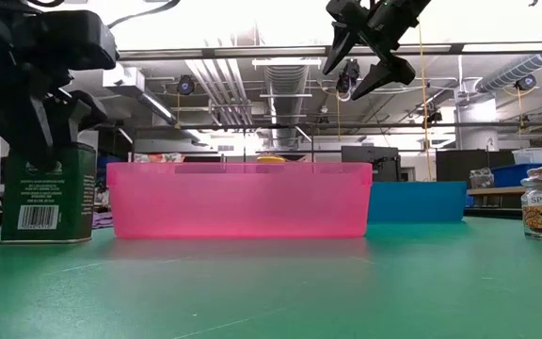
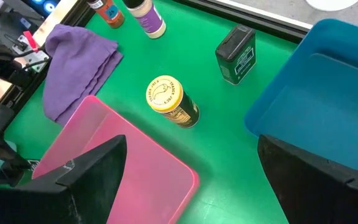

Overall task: Sort spices by type
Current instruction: Put the bottom black seasoning can into the pink bin

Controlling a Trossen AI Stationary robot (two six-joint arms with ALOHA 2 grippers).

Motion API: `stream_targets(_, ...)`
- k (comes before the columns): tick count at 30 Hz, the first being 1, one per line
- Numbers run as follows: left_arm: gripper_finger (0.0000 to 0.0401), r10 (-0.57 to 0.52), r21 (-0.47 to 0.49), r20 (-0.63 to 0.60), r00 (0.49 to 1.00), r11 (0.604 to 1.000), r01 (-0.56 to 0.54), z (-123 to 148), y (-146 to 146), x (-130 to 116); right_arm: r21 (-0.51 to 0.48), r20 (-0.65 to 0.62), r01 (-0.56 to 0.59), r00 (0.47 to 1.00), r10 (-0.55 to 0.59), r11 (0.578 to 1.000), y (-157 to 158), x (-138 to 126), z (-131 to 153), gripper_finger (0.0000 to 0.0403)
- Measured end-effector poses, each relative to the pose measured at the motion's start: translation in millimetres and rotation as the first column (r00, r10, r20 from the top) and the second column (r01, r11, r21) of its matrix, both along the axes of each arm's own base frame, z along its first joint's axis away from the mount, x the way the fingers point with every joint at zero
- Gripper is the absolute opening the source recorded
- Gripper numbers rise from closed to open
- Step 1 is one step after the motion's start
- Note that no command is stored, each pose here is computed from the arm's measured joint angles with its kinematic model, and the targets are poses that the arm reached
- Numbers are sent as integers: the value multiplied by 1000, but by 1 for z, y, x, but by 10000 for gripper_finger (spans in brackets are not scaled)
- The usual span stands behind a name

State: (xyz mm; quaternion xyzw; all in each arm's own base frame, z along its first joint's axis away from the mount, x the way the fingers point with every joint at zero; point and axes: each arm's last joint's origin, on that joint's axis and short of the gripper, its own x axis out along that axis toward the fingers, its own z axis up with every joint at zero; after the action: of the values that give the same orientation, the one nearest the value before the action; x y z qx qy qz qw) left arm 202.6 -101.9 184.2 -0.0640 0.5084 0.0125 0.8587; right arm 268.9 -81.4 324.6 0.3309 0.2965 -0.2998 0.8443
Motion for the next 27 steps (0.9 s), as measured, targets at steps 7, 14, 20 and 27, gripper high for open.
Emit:
stream_targets(7, 108, -5, -23, -8, 1000, 1000, 4, 0, 0, -1, -5, -3, -7, 1000, 7, 1000, 0, 0, 0, 352)
stream_targets(14, 108, -2, -36, -8, 1000, 999, 2, 14, 0, -1, -5, -3, -8, 1000, 8, 1000, 0, 0, 0, 352)
stream_targets(20, 108, 32, -65, -8, 999, 997, -33, 35, 1, -5, -10, -5, -14, 1000, 14, 1000, 0, 0, 0, 352)
stream_targets(27, 108, 59, -77, -36, 998, 995, -62, 79, 1, -11, -22, -10, -27, 1000, 27, 999, 0, 0, 0, 352)
